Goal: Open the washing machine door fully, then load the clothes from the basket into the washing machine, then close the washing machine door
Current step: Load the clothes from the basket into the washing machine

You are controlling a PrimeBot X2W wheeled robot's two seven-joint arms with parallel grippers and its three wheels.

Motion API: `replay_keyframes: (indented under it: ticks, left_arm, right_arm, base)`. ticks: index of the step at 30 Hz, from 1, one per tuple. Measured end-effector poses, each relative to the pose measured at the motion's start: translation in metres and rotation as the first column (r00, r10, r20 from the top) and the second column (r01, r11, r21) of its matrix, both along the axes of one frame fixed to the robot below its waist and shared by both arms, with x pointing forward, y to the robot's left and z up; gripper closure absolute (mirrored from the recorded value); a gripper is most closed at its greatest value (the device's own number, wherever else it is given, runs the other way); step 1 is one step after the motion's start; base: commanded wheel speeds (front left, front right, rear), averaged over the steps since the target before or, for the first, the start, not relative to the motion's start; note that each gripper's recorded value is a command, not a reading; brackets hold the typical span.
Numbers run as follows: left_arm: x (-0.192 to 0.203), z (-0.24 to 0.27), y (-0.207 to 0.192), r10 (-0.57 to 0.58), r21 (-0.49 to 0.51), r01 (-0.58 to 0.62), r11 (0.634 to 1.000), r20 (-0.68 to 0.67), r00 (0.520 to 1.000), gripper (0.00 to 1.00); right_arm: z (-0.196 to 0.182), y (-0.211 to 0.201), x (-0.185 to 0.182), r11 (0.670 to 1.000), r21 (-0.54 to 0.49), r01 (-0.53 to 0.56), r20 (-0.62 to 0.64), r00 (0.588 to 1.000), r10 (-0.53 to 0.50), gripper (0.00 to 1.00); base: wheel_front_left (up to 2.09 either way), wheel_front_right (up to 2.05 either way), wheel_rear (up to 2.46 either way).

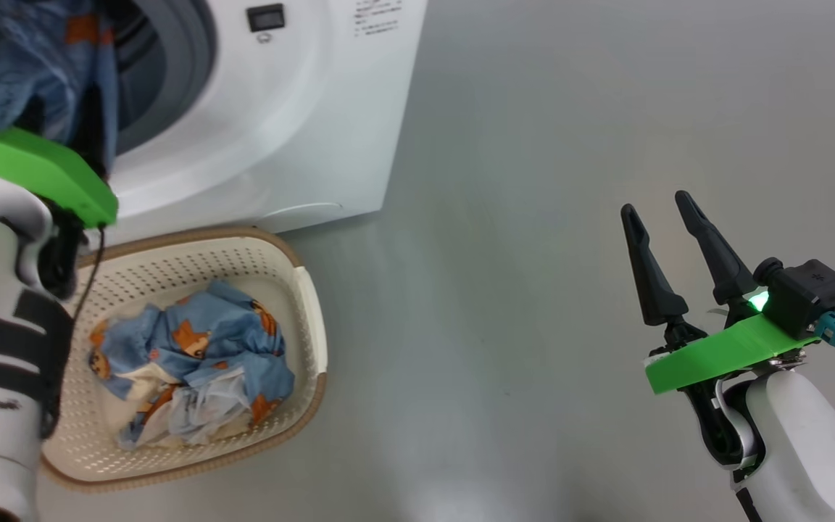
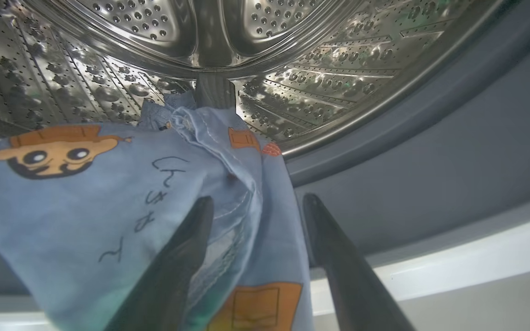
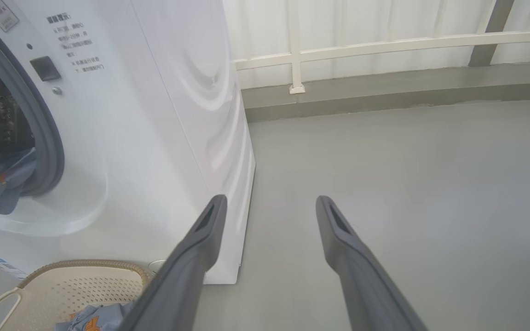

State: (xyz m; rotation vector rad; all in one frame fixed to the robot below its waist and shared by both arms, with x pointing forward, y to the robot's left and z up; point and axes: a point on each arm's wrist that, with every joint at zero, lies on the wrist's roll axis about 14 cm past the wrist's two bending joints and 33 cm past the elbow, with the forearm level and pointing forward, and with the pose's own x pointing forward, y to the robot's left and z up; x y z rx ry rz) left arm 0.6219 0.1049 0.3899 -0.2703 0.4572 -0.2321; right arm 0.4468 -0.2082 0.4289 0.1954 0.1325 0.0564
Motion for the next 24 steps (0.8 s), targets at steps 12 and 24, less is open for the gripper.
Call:
replay_keyframes:
  ticks: [12,24]
  left_arm:
    - [0.014,-0.028,-0.004,-0.014,0.037,0.019,0.999,-0.127,0.992,0.00]
    - [0.009,-0.042,0.006,-0.021,0.091,0.044,0.995,-0.232,0.972,0.27]
  right_arm:
    - [-0.013,-0.009,-0.004,1.000,-0.010,0.027,-0.037,0.999,-0.028,0.00]
    - [-0.017,-0.005,-0.003,1.000,-0.004,0.025,-0.044,0.999,-0.025,0.00]
  base:
    - [0.00,0.00,0.00]
    - [0.00,0.00,0.00]
